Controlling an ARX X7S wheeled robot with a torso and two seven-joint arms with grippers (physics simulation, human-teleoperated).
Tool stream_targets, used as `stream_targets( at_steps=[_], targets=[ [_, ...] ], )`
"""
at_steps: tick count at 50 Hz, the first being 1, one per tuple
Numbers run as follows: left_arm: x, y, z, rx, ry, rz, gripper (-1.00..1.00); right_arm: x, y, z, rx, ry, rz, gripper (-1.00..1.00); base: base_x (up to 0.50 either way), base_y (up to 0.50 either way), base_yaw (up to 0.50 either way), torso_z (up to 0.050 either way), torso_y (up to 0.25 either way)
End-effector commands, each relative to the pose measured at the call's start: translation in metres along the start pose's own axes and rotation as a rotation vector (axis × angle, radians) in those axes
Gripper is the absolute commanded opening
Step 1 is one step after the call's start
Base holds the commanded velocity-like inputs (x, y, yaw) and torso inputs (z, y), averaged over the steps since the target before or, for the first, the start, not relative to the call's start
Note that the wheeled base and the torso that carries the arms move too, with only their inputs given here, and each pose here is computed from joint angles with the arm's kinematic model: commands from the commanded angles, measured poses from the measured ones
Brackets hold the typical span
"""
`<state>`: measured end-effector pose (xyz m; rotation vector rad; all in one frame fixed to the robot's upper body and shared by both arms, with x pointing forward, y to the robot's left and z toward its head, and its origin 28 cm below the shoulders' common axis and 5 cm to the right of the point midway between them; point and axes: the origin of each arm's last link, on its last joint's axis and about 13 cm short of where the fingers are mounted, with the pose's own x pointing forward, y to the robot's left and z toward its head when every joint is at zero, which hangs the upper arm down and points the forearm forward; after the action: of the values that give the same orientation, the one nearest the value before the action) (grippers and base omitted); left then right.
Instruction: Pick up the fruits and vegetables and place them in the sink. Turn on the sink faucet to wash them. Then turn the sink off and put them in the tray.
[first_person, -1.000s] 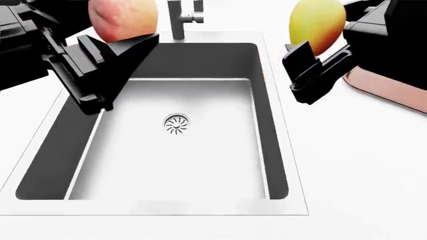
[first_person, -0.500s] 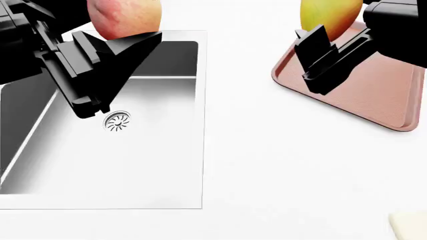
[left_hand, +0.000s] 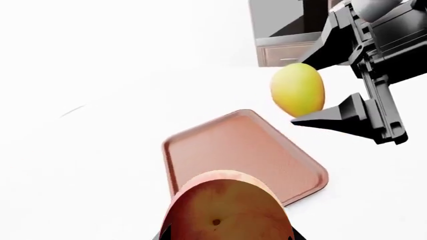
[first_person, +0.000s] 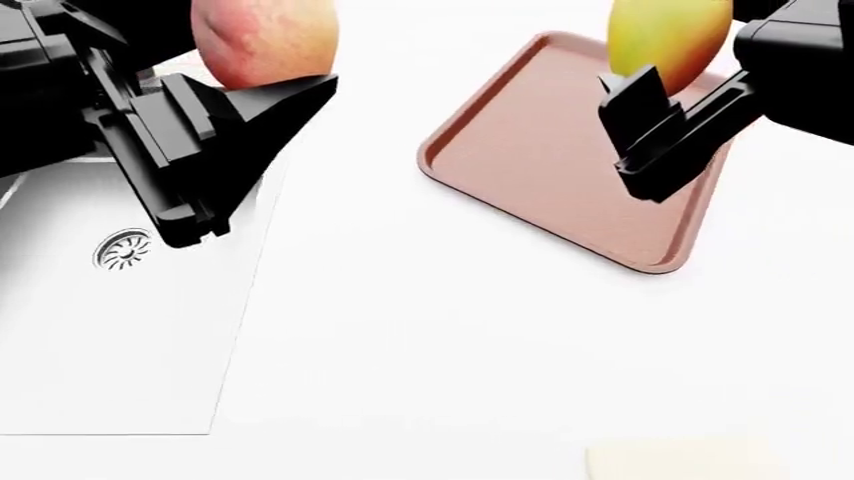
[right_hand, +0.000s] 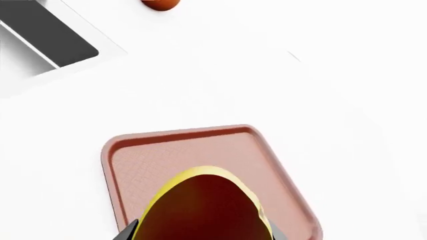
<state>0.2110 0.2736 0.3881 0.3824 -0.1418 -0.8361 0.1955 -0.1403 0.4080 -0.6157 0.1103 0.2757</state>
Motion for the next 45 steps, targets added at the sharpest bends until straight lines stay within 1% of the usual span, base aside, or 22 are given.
stream_targets(
  at_steps=[1, 19, 24, 30, 33, 38, 45],
  targets=[
    [-0.001, 0.0, 0.003, 0.002, -0.006, 0.007, -1.0, -0.001, -0.001, 0.001, -0.016, 0.007, 0.004, -1.0, 0.0, -0.5, 0.0, 0.0, 0.0],
    [-0.002, 0.0, 0.007, 0.01, -0.005, 0.005, -1.0, -0.001, -0.001, 0.003, -0.037, 0.016, 0.019, -1.0, 0.0, -0.5, 0.0, 0.0, 0.0],
    [0.001, 0.003, 0.007, 0.01, 0.0, 0.003, -1.0, 0.002, -0.001, 0.006, -0.051, 0.02, 0.031, -1.0, 0.0, -0.05, 0.0, 0.0, 0.0],
    [0.018, 0.006, 0.013, 0.016, 0.029, -0.034, -1.0, 0.002, -0.005, 0.01, -0.061, 0.024, 0.025, -1.0, 0.0, 0.0, 0.0, 0.0, 0.0],
    [0.029, 0.009, 0.015, 0.006, 0.054, -0.059, -1.0, 0.003, -0.008, 0.012, -0.062, 0.029, 0.02, -1.0, 0.0, 0.0, 0.0, 0.0, 0.0],
    [0.05, 0.009, 0.012, 0.007, 0.134, -0.109, -1.0, 0.002, -0.013, 0.015, -0.056, 0.043, 0.005, -1.0, 0.0, 0.0, 0.0, 0.0, 0.0],
    [0.077, 0.016, 0.002, -0.008, 0.231, -0.118, -1.0, -0.002, -0.018, 0.018, -0.045, 0.038, -0.02, -1.0, 0.0, 0.0, 0.0, 0.0, 0.0]
  ],
)
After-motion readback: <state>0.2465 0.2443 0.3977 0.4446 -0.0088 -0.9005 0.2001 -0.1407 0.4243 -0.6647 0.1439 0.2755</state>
